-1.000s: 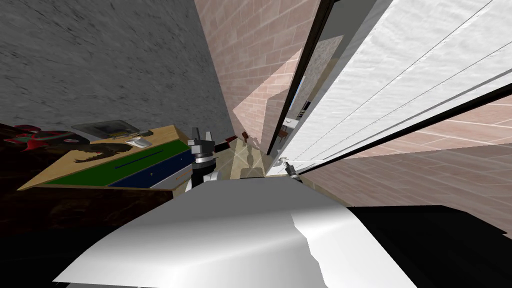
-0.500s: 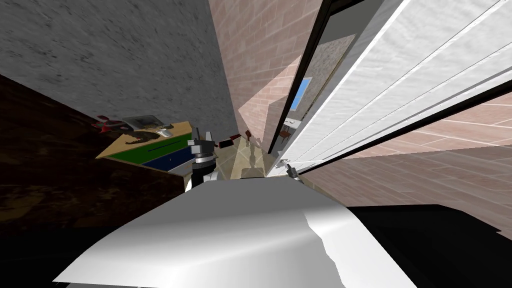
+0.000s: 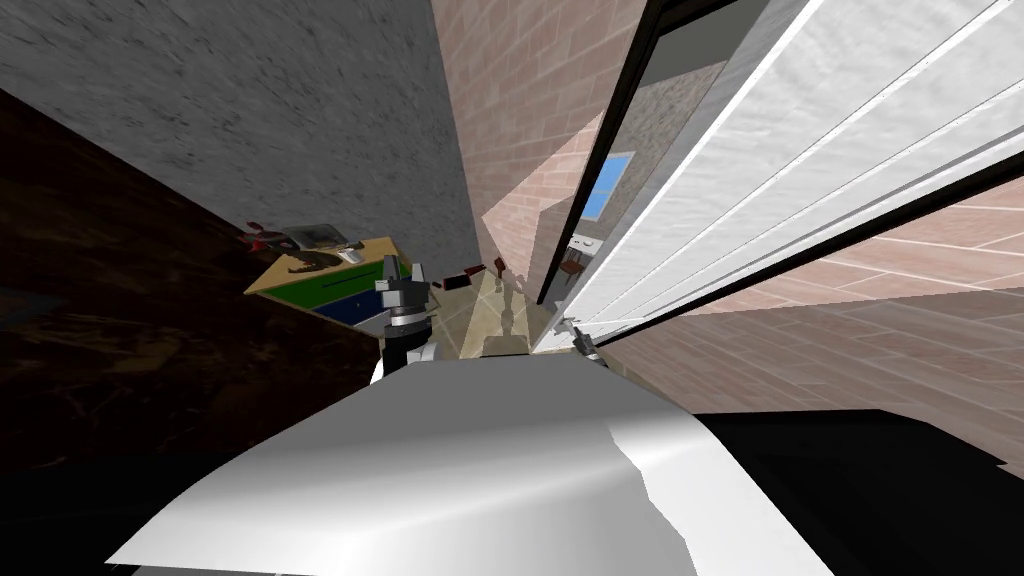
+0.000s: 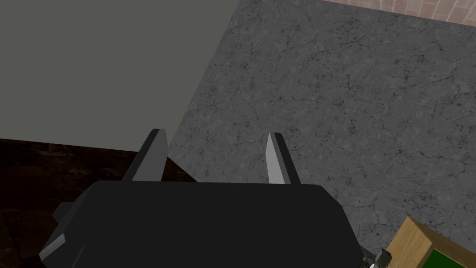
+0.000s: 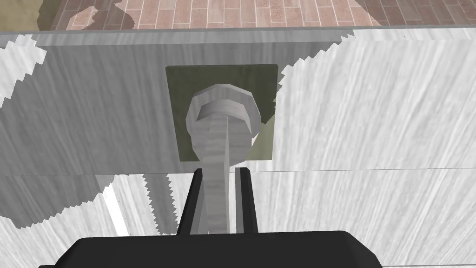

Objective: Pull the door open

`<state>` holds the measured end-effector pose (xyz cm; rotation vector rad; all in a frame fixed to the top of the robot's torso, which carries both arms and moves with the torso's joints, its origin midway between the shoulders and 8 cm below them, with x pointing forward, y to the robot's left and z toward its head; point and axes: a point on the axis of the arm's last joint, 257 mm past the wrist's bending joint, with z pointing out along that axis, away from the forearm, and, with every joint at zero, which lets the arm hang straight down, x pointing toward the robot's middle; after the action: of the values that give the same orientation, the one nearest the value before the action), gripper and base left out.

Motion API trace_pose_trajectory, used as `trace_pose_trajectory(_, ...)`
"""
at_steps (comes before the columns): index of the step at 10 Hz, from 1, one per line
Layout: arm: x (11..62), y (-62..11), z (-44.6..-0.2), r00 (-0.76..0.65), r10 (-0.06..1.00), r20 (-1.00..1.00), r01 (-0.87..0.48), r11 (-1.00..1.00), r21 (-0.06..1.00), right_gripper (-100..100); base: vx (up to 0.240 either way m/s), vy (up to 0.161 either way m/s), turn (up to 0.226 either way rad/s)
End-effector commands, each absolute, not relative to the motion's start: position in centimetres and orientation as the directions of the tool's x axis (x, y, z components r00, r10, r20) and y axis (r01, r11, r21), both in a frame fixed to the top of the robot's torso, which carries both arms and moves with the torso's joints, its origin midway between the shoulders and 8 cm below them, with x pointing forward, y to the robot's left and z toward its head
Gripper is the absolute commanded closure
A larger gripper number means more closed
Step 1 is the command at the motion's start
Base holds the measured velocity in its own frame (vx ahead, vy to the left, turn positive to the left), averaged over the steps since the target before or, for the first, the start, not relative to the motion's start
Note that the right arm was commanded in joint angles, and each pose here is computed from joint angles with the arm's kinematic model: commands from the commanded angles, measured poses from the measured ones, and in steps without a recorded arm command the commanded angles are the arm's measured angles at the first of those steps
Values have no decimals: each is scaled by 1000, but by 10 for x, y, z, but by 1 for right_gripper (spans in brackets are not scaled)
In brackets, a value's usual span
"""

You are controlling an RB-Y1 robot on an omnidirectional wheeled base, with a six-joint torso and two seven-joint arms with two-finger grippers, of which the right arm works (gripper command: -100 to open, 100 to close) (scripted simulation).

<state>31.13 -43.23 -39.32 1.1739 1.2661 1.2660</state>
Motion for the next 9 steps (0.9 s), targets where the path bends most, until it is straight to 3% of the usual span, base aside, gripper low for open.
trace_pose_trajectory(1,318,-425,-396,-90,996,5,6,-4,1000,100,-215,-72,95)
trace_pose_trajectory(5,336,-415,-395,-111,994,4,4,-4,1000,100,-214,-76,103)
trace_pose_trajectory(9,349,-408,-394,-127,992,3,2,-3,1000,100,-142,-58,71)
